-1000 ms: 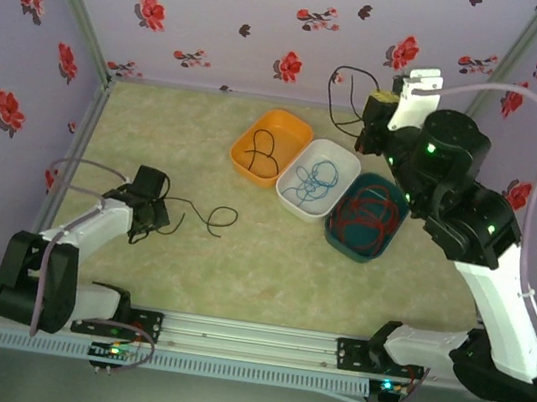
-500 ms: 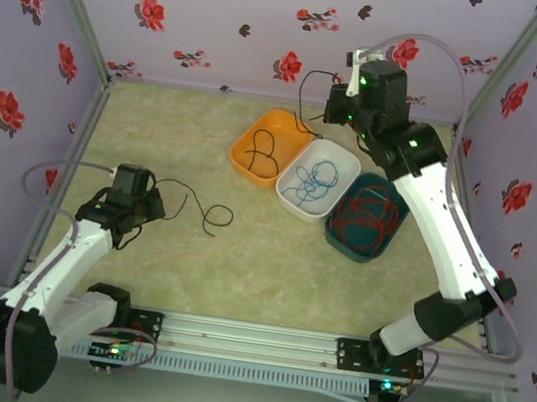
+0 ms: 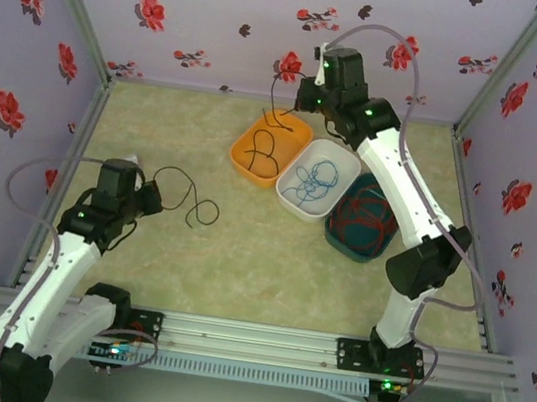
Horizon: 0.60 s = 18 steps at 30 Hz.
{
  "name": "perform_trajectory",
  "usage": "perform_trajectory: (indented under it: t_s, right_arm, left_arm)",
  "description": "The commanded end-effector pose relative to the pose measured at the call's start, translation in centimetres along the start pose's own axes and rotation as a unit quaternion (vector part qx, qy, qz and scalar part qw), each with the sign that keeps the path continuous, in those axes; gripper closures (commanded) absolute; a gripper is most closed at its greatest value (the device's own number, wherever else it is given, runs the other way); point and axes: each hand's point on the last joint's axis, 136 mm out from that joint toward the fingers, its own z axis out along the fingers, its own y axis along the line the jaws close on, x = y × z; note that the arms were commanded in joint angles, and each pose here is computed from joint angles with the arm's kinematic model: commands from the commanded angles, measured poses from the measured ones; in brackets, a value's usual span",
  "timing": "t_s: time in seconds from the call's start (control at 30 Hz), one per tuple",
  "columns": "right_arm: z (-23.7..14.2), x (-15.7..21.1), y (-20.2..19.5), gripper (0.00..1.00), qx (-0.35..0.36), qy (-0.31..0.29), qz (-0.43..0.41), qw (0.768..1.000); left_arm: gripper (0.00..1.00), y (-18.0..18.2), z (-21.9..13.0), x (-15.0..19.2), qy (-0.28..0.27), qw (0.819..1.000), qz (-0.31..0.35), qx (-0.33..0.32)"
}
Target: Untangle the cables
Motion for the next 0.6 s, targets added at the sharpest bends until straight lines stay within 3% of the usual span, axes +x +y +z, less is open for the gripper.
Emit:
perform_trajectory:
  t_s: [0.0, 0.57]
  right_arm:
    - [0.1, -1.0, 0.0, 1.0, -0.003, -0.013, 0.016, 1.0]
    - [5.7, 2.3, -2.8, 1.0, 0.049, 0.028, 0.011, 0.998]
  left_arm:
    - [1.0, -1.0, -1.4, -0.8, -0.007, 1.0, 0.012, 0.022]
    - [1.0, -3.3, -4.3, -3.0, -0.043, 0.996, 0.015, 0.074]
